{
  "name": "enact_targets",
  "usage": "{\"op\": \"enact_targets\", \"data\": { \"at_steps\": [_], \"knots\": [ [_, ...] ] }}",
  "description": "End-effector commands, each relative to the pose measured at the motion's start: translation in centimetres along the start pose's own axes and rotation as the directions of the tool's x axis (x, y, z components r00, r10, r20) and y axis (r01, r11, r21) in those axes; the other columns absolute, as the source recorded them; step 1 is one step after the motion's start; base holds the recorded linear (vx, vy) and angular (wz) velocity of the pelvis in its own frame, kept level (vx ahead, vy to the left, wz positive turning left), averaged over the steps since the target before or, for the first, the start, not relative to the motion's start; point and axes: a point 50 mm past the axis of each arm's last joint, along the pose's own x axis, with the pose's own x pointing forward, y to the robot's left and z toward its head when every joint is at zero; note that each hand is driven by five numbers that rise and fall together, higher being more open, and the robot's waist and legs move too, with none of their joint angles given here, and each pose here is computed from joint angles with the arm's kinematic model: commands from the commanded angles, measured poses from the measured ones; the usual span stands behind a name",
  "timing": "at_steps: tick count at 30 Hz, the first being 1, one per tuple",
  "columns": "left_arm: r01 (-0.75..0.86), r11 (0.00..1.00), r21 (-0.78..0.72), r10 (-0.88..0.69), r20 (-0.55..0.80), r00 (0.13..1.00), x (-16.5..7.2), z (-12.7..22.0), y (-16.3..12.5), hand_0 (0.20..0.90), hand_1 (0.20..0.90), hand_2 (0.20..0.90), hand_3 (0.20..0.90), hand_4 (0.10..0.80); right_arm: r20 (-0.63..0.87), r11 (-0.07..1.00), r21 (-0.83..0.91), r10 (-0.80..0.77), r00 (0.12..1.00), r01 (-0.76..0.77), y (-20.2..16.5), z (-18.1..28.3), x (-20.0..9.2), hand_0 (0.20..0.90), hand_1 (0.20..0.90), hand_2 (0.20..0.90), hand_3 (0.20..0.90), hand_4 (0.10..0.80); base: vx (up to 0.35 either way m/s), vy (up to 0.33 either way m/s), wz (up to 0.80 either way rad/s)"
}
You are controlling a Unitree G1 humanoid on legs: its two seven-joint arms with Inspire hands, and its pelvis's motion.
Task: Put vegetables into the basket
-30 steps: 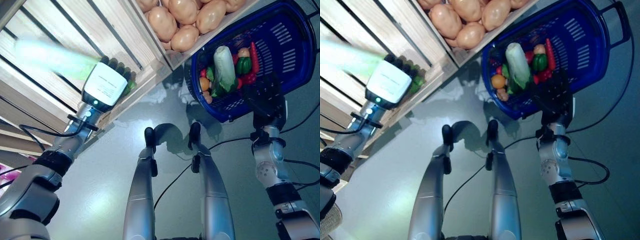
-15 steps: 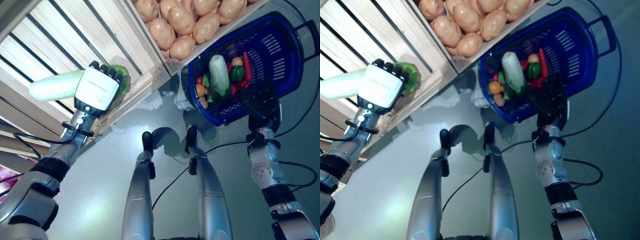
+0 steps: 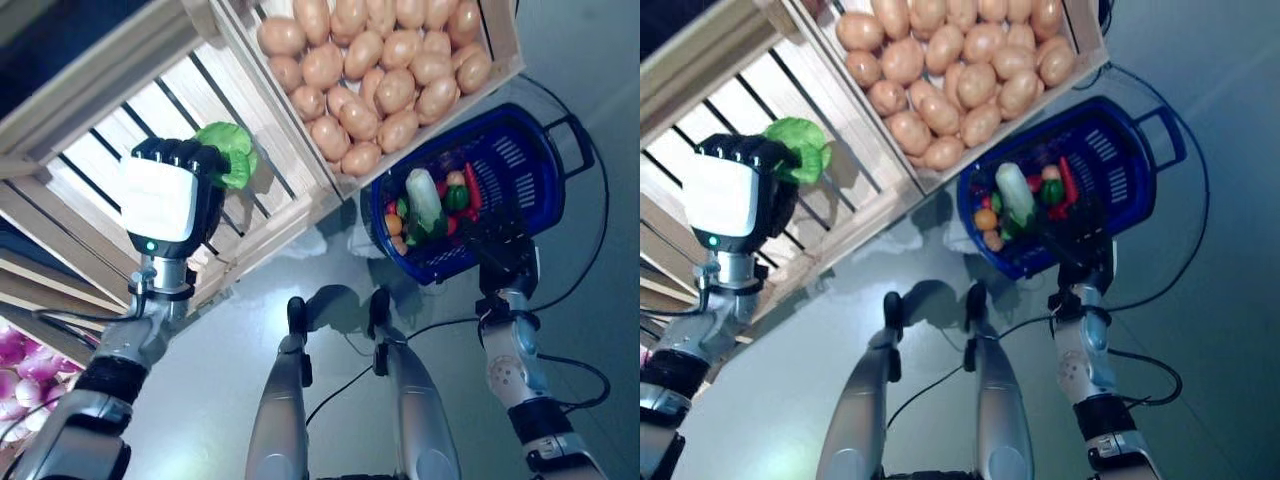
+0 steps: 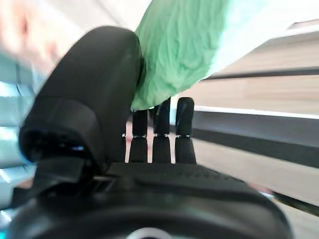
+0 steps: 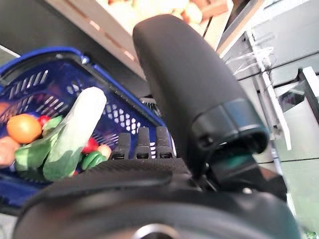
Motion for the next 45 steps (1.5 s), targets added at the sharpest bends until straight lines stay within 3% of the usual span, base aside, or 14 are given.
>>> {"op": "enact_targets", "data": {
  "at_steps": [1,5,8,13,20,24,30,34,40,45],
  "knots": [
    [-0.345,0.895,-0.285,0.315,-0.144,0.938,4.0,1.0,3.8,0.300,0.300,0.300,0.300,0.400,0.231,0.998,-0.014,0.055,0.971,-0.053,0.9,4.6,0.1,0.900,0.900,0.900,0.900,0.800,0.052,-0.008,0.03],
    [-0.360,0.783,-0.507,0.233,-0.298,0.926,3.0,1.8,4.1,0.300,0.300,0.300,0.300,0.400,0.210,0.997,-0.048,0.067,0.975,-0.058,0.6,3.8,-0.8,0.900,0.900,0.900,0.900,0.800,0.064,-0.020,0.05],
    [-0.406,0.604,-0.686,0.140,-0.410,0.901,2.3,2.2,4.4,0.300,0.300,0.300,0.300,0.400,0.195,0.990,-0.113,0.108,0.975,-0.087,0.9,3.2,-1.3,0.900,0.900,0.900,0.900,0.800,0.062,-0.008,0.10],
    [-0.469,0.184,-0.864,-0.060,-0.486,0.872,0.7,2.3,4.5,0.300,0.300,0.300,0.300,0.400,0.150,0.968,-0.204,0.179,0.972,-0.147,1.2,2.2,-2.2,0.900,0.900,0.900,0.900,0.800,0.111,-0.001,0.11],
    [-0.487,-0.264,-0.833,-0.277,-0.418,0.865,-1.0,3.9,2.6,0.300,0.300,0.300,0.300,0.400,0.044,0.894,-0.337,0.329,0.943,-0.296,1.9,1.3,-3.2,0.900,0.900,0.900,0.900,0.800,0.114,0.001,0.04],
    [-0.503,-0.407,-0.763,-0.381,-0.359,0.852,-2.1,4.9,1.2,0.300,0.300,0.300,0.300,0.400,-0.016,0.851,-0.364,0.401,0.916,-0.379,2.0,1.4,-3.6,0.900,0.900,0.900,0.900,0.800,0.102,-0.016,0.06],
    [-0.512,-0.446,-0.734,-0.475,-0.291,0.830,-3.4,5.8,0.3,0.300,0.300,0.300,0.300,0.400,-0.219,0.731,-0.376,0.527,0.821,-0.569,2.2,1.3,-4.7,0.900,0.900,0.900,0.900,0.800,0.088,-0.017,0.00],
    [-0.483,-0.372,-0.793,-0.518,-0.254,0.817,-3.7,5.9,0.0,0.300,0.300,0.300,0.300,0.400,-0.420,0.657,-0.226,0.601,0.681,-0.719,2.2,0.6,-5.4,0.900,0.900,0.900,0.900,0.800,0.062,-0.014,-0.01],
    [-0.426,-0.278,-0.861,-0.555,-0.218,0.803,-3.6,5.7,-0.5,0.300,0.300,0.300,0.300,0.400,-0.536,0.525,-0.154,0.668,0.517,-0.837,3.4,1.5,-5.2,0.900,0.900,0.900,0.900,0.800,0.047,-0.006,0.00],
    [-0.398,-0.241,-0.885,-0.572,-0.202,0.795,-3.5,5.7,-0.7,0.300,0.300,0.300,0.300,0.400,-0.607,0.453,-0.157,0.657,0.447,-0.878,3.8,1.6,-5.2,0.900,0.900,0.900,0.900,0.800,0.017,-0.001,-0.01]
  ]
}}
